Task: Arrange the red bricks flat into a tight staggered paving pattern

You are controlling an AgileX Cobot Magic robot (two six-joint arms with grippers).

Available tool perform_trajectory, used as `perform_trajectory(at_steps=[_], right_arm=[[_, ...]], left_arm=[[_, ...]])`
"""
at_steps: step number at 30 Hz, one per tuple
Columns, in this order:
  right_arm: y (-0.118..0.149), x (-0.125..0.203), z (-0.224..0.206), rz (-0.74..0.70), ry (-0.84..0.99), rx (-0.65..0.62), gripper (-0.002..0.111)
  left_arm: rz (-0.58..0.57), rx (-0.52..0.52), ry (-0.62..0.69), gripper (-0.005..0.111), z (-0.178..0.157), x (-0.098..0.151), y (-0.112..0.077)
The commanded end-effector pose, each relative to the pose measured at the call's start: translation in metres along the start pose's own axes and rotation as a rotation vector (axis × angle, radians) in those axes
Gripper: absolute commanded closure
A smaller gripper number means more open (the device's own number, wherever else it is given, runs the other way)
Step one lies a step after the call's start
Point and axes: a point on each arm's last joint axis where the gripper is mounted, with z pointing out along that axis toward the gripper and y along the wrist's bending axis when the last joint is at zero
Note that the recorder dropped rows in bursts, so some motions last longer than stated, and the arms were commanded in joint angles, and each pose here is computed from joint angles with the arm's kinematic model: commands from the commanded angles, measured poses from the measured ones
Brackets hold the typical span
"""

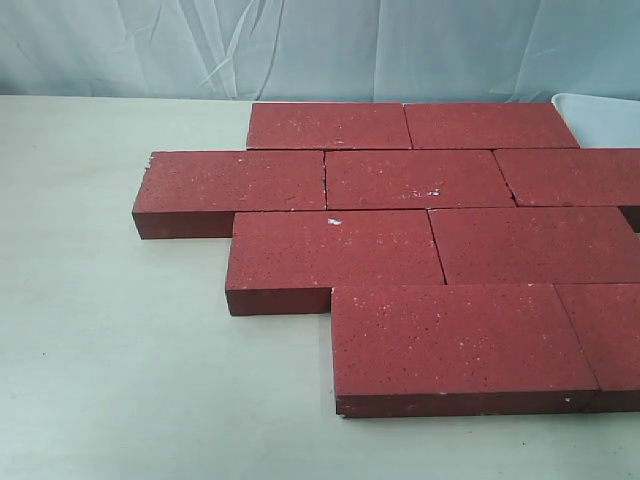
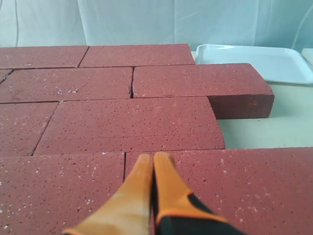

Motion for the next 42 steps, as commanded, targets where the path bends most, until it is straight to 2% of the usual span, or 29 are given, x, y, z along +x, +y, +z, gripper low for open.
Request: perform_trajectory(at_steps=[1,9,12,16,18,24,31,37,42], right_arm=[[0.0,0.0,0.0,0.003,-0.013,0.005,0.109],[0.0,0.0,0.0,0.003,-0.013,0.005,0.109],[0.0,0.0,0.0,0.003,-0.013,0.005,0.109],[0.0,0.0,0.0,0.003,-0.017,0.005,0.109],[0.0,0.0,0.0,0.006,-0.017,0.004,0.109],[0.0,0.0,0.0,0.006,-0.017,0.004,0.109],[0.0,0.0,0.0,0.006,-0.017,0.004,0.109],[0.0,0.0,0.0,0.006,-0.017,0.004,0.109],[0.0,0.0,0.0,0.006,-0.013,0.004,0.109]], left_arm=[[-0.003,0.002,-0.012,0.107,-0.001,0.0,0.0],[0.005,-0.001,-0.012,0.107,-0.001,0.0,0.0],[0.033,-0.012,-0.026,0.107,-0.011,0.003,0.0],[-0.015,-0.062,-0.069,0.107,-0.021,0.01,0.004],[-0.054,-0.088,-0.091,0.107,-0.026,0.018,0.005],[-0.056,-0.109,-0.104,0.107,-0.031,0.04,0.006],[-0.066,-0.104,-0.115,0.107,-0.031,0.083,0.004],[-0.093,-0.096,-0.021,0.107,-0.016,0.12,0.003],[-0.093,-0.097,-0.015,0.107,-0.014,0.126,0.003]])
